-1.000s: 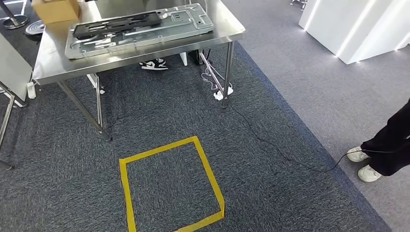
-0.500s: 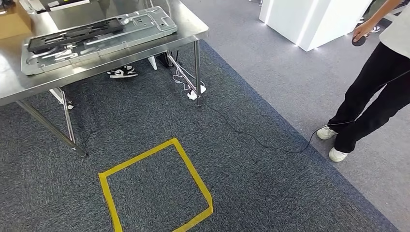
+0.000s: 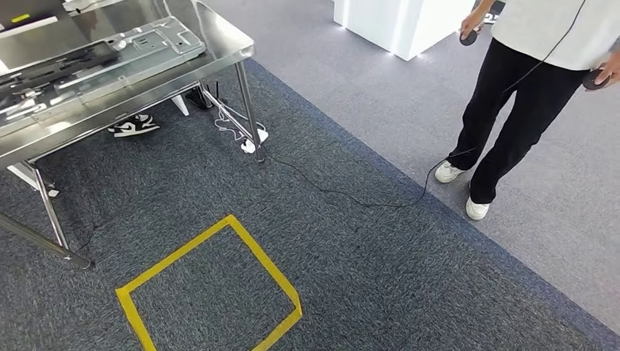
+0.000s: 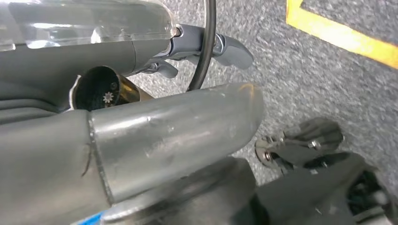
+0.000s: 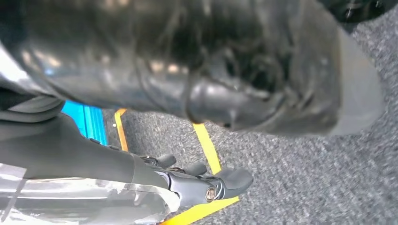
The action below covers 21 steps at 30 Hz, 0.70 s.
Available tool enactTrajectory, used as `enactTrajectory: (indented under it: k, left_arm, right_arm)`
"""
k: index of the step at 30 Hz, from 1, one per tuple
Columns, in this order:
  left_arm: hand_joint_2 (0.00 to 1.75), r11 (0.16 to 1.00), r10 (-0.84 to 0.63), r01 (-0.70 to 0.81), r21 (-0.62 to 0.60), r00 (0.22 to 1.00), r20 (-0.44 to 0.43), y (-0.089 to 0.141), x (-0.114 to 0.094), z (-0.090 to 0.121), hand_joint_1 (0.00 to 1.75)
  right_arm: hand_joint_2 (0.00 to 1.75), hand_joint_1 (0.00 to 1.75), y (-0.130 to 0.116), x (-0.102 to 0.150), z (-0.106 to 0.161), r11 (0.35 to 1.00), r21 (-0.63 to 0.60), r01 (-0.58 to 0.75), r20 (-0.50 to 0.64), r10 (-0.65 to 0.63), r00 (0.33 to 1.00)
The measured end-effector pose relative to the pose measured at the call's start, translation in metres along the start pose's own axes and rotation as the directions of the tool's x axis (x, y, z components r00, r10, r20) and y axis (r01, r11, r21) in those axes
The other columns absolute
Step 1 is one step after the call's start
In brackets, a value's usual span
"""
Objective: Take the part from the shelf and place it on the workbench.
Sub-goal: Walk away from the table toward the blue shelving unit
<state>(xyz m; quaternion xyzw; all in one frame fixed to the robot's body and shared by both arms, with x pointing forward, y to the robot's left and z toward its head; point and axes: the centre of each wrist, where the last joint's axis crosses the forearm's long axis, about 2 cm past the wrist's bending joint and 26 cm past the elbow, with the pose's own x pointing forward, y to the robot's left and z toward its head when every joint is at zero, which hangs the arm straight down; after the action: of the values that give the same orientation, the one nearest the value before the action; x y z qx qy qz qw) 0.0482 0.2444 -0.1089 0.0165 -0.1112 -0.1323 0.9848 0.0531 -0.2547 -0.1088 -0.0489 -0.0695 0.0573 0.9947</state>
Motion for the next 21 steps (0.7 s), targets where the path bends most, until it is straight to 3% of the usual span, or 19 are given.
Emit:
enactTrajectory:
  k: [4,11,21]
  left_arm:
    - [0.00,1.000,0.003,-0.003,0.010,1.000,0.028,0.001,-0.001,0.000,0.00]
    - [0.00,0.998,0.042,-0.050,0.045,0.988,0.151,0.006,0.003,-0.001,0.00]
    - [0.00,0.989,0.113,-0.123,0.078,0.987,0.113,0.011,-0.001,-0.001,0.00]
  right_arm:
    - [0.00,0.00,0.000,0.001,0.000,1.000,0.000,0.000,0.000,0.000,1.000]
    - [0.00,0.00,0.001,0.002,0.000,1.000,0.005,-0.013,-0.009,0.013,1.000]
    - [0.00,0.00,0.004,0.002,0.001,1.000,0.007,-0.017,0.002,0.017,1.000]
